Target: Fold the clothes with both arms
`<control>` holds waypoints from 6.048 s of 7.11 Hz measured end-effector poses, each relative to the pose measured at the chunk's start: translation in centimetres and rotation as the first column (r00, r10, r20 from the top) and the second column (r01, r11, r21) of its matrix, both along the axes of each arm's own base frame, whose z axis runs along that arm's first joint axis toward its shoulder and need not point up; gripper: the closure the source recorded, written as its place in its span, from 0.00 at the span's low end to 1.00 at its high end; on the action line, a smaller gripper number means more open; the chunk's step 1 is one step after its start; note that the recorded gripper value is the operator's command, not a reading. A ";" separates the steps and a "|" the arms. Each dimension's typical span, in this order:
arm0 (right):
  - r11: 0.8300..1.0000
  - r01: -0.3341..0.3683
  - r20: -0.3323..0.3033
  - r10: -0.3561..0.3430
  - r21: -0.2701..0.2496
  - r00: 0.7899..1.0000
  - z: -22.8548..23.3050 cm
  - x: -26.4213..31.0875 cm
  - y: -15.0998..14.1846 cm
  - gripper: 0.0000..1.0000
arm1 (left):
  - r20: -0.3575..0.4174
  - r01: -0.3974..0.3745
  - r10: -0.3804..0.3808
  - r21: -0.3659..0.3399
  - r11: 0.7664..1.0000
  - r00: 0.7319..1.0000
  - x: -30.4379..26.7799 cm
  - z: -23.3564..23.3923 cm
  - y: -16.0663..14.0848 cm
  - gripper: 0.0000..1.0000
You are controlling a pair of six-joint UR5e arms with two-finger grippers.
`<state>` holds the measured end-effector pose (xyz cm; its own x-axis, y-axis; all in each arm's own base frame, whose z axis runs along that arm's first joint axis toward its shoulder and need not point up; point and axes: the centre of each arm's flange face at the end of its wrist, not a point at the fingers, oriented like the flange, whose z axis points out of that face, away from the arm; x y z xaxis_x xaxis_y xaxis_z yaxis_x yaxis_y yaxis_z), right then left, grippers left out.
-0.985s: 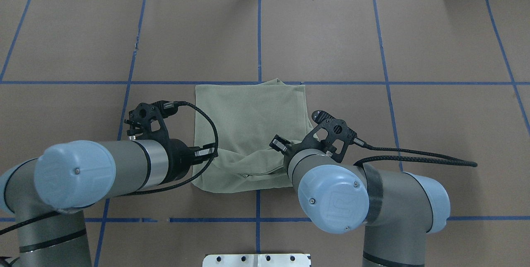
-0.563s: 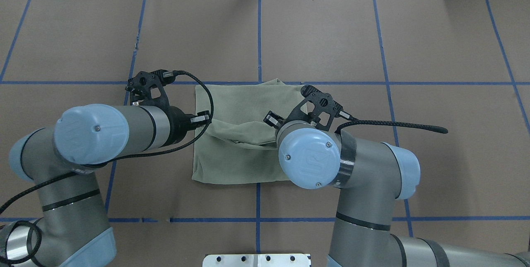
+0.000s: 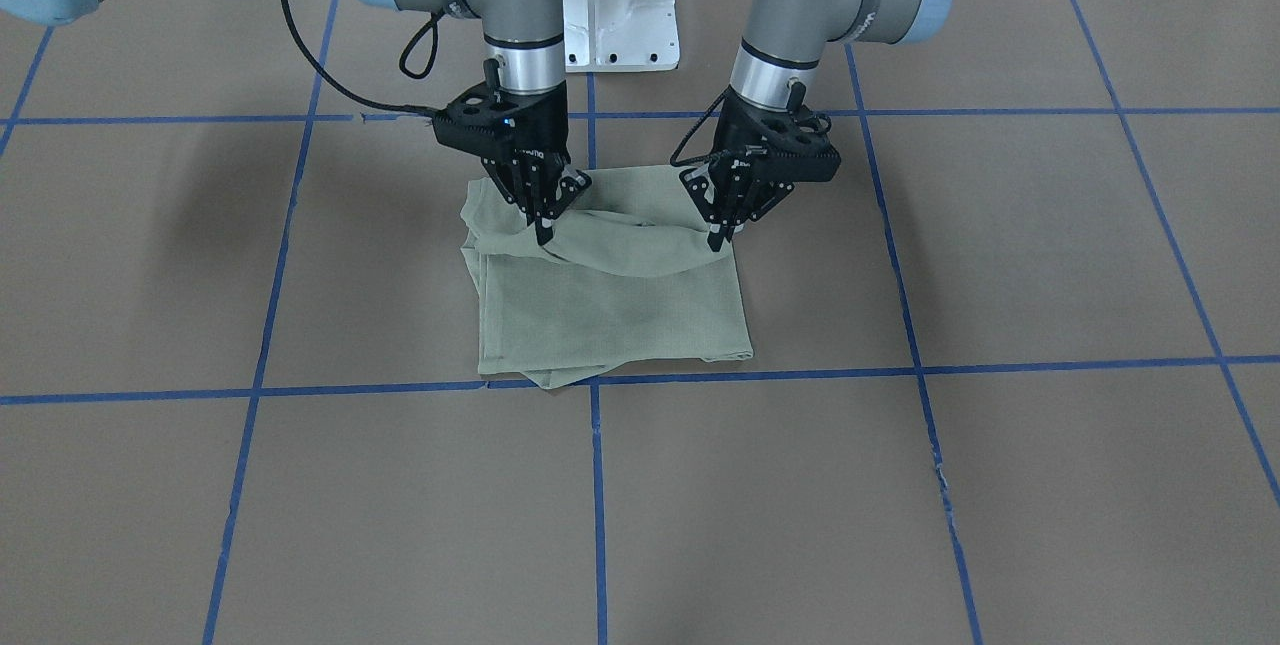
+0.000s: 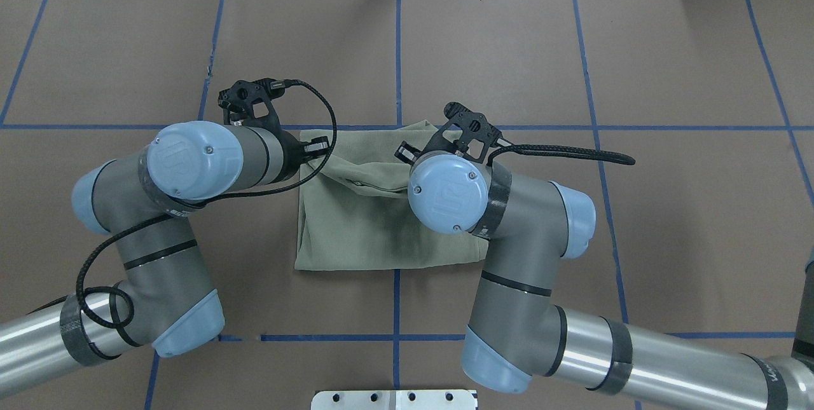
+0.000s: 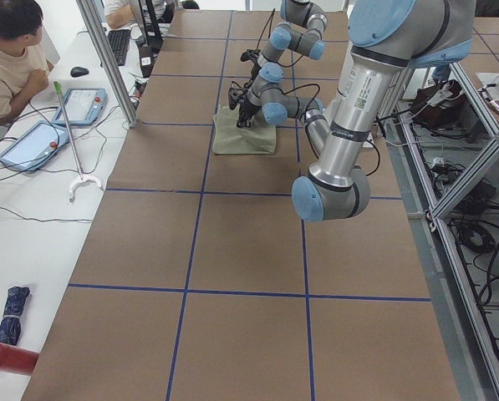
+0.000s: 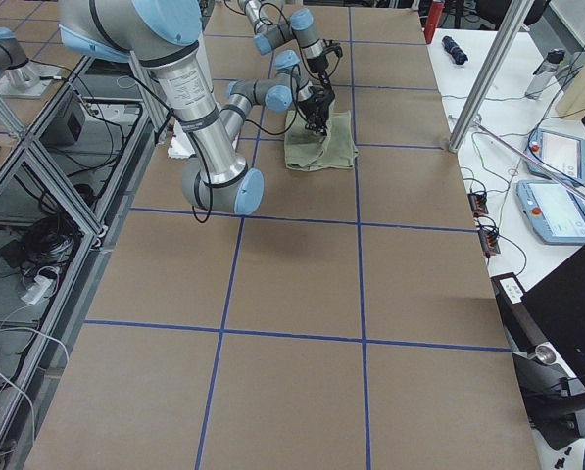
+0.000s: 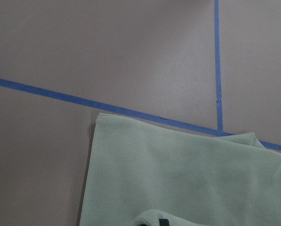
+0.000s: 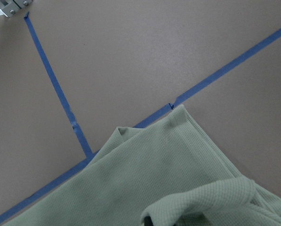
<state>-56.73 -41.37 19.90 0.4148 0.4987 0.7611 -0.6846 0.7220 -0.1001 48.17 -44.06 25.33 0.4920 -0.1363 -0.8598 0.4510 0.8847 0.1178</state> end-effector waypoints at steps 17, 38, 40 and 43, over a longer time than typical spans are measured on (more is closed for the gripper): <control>0.963 0.258 -0.336 -0.217 0.081 0.916 6.4 -5.2 -8.3 0.00 | 0.101 -0.208 0.192 0.182 0.961 0.976 -4.1 3.2 -6.2 0.00; 0.860 0.491 -0.245 -0.450 0.143 0.859 8.3 9.5 -20.5 0.00 | 0.238 -0.182 0.147 0.133 0.974 0.960 -3.5 5.3 -16.3 0.00; 0.784 0.599 -0.257 -0.552 0.163 0.793 12.1 18.6 -23.0 0.00 | 0.315 -0.296 0.231 0.175 0.939 0.920 -12.8 2.9 -13.4 0.00; 0.656 0.741 -0.348 -0.667 0.144 0.659 18.3 37.3 -24.8 0.00 | 0.461 -0.457 0.325 0.209 0.865 0.826 -29.1 8.2 -13.1 0.00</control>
<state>-19.39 -66.16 38.21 0.7430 -0.2180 0.6328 0.0708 0.9658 0.2496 19.10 -57.19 33.51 0.7530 0.3716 -0.5430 -0.0710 0.8663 0.4944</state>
